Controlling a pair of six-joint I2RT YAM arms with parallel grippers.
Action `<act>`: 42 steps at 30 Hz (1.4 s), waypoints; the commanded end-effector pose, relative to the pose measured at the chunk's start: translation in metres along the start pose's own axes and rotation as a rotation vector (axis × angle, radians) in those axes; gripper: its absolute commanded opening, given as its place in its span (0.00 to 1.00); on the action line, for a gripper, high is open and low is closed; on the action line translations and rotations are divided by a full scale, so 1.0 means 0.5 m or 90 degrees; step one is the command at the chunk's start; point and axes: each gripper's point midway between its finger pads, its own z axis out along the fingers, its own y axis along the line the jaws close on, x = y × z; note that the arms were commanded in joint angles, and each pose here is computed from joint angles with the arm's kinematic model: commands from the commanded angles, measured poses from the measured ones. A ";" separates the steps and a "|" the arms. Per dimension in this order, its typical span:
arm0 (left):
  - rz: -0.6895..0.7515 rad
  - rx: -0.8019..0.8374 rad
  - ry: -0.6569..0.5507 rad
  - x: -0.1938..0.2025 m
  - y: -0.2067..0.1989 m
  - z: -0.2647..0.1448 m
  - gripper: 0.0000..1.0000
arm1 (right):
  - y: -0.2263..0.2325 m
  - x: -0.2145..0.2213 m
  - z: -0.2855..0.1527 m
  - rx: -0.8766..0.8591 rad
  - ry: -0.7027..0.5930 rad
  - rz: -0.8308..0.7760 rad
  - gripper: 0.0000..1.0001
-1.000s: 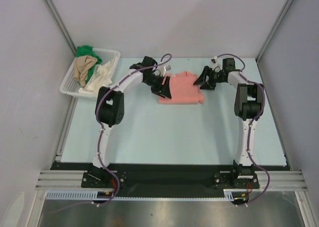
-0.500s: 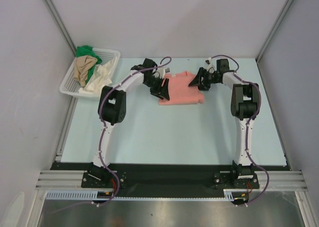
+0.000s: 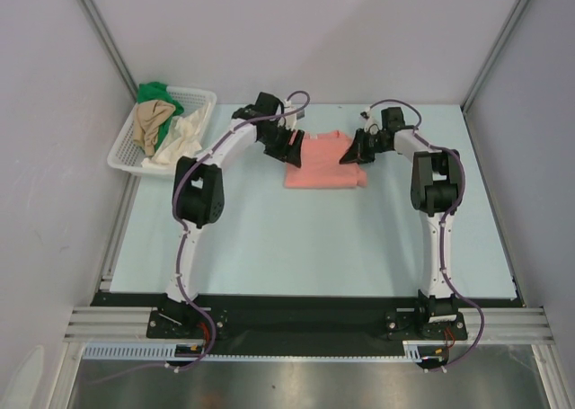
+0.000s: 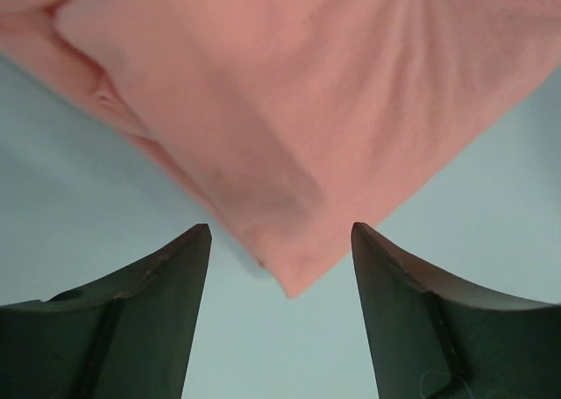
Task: Fold and stack the t-shirts
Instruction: Neatly place the folded tshirt to the corner
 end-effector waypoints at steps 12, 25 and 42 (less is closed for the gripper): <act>0.117 -0.179 -0.072 -0.068 0.052 -0.193 0.69 | -0.164 -0.167 -0.305 0.214 -0.102 -0.123 0.00; 0.131 -0.205 -0.043 -0.061 0.086 -0.144 0.70 | -0.331 -0.205 -0.440 0.420 -0.125 -0.130 0.00; 0.169 -0.205 -0.012 -0.039 0.047 -0.118 0.69 | -0.443 -0.269 -0.563 0.695 -0.223 -0.071 0.00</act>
